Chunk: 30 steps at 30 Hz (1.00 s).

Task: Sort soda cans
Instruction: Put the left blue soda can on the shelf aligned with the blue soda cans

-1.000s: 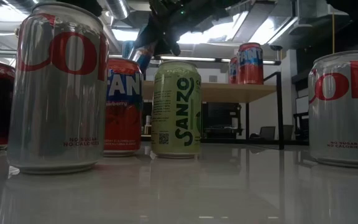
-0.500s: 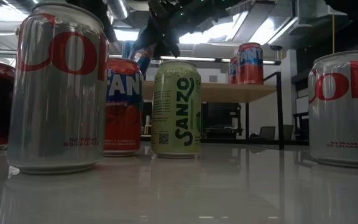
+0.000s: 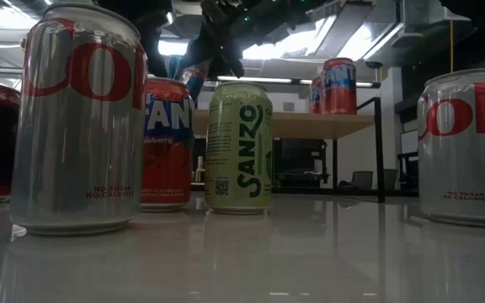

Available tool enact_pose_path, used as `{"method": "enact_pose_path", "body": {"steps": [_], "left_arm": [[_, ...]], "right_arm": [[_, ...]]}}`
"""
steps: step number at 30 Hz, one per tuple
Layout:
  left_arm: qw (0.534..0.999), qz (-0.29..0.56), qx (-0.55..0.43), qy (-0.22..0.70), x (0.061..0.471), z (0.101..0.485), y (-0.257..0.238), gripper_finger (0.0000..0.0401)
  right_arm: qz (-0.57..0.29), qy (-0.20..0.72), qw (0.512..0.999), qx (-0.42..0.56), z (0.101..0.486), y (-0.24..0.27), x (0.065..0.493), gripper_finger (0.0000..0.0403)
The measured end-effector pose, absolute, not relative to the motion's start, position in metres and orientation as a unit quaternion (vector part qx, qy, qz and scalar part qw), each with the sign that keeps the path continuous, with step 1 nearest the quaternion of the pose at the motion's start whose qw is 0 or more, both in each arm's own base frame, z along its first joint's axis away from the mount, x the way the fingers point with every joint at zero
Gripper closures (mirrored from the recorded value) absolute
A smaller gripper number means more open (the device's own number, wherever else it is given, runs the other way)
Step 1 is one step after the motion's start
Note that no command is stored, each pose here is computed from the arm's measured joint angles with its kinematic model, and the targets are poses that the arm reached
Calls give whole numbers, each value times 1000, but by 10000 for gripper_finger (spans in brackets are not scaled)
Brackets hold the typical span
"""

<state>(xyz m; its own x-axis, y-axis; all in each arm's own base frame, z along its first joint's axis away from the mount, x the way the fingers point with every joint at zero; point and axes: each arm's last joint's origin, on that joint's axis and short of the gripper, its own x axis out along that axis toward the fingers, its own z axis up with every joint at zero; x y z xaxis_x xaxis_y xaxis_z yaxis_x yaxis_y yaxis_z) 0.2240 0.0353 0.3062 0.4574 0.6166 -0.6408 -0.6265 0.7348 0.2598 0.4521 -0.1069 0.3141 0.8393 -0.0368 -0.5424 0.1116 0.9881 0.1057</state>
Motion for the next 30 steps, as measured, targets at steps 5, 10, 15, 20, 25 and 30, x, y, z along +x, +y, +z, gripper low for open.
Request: {"method": "enact_pose_path", "body": {"steps": [5,10,15,20,25,30], "left_arm": [[856,352,-15,377,231,302,36,326],[854,352,-14,382,235,298,37,326],[855,350,-15,383,236,298,37,326],[856,348,-16,382,236,298,37,326],[856,348,-16,382,236,298,37,326],[856,349,-16,382,236,298,37,326]], "right_arm": [[-38,277,958,66,314,-107,453,177],[-39,272,959,65,314,-107,454,172],[-39,272,959,66,314,-107,454,138],[-38,271,959,66,314,-107,454,103],[-39,271,960,66,314,-107,454,96],[-39,271,959,67,314,-107,454,99]]}}
